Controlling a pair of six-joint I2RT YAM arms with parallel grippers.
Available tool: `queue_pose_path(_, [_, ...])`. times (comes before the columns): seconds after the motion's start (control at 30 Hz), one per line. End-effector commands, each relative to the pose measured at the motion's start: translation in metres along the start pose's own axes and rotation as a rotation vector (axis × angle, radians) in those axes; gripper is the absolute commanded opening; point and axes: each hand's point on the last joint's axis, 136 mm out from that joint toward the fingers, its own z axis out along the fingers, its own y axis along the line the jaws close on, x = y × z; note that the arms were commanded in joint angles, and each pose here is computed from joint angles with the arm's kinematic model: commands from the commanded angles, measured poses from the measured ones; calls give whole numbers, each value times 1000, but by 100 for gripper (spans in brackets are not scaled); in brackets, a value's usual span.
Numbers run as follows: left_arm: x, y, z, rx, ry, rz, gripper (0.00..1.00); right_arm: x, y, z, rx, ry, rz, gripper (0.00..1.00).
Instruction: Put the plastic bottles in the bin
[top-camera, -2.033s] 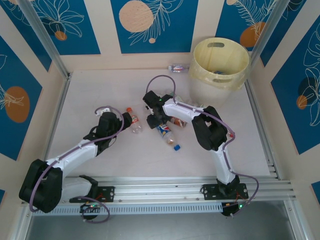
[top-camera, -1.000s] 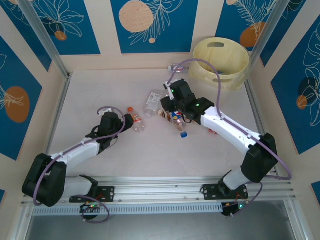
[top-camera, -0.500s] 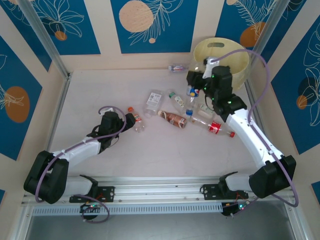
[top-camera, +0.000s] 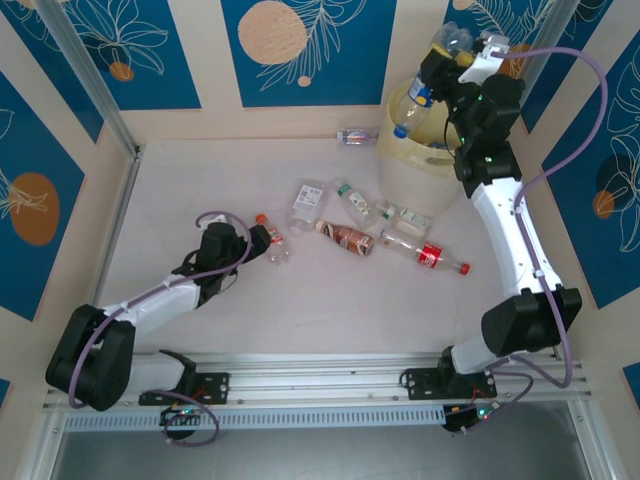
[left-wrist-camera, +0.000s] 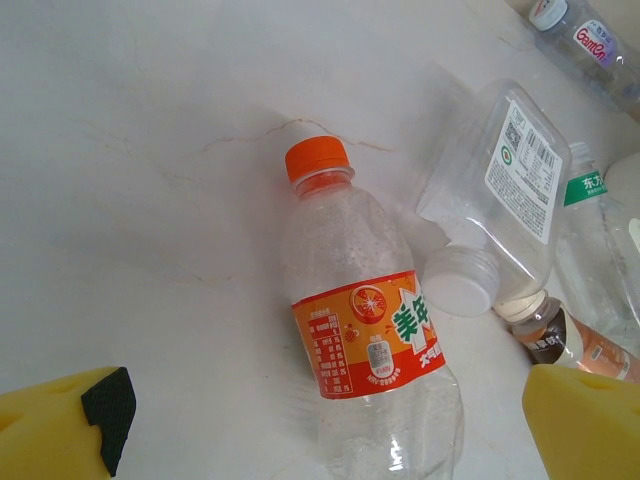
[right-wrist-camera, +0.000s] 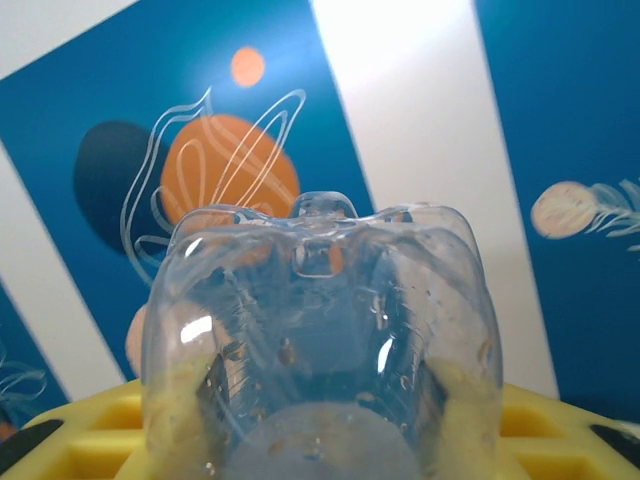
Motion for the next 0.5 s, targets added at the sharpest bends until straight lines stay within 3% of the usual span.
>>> queue_pose_path(0.0, [-13,-7,-4,27,-29,-26,100,-41,-20,4,66,-127,-12,39])
queue_pose_path(0.3, [-12,-6,-5,31,-30,-35,100,-9,-59,24,154,-14,-121,39])
queue_pose_path(0.47, [-11,-7,-4,34,-24,-37,100,44,-70,38,145,198,-173,40])
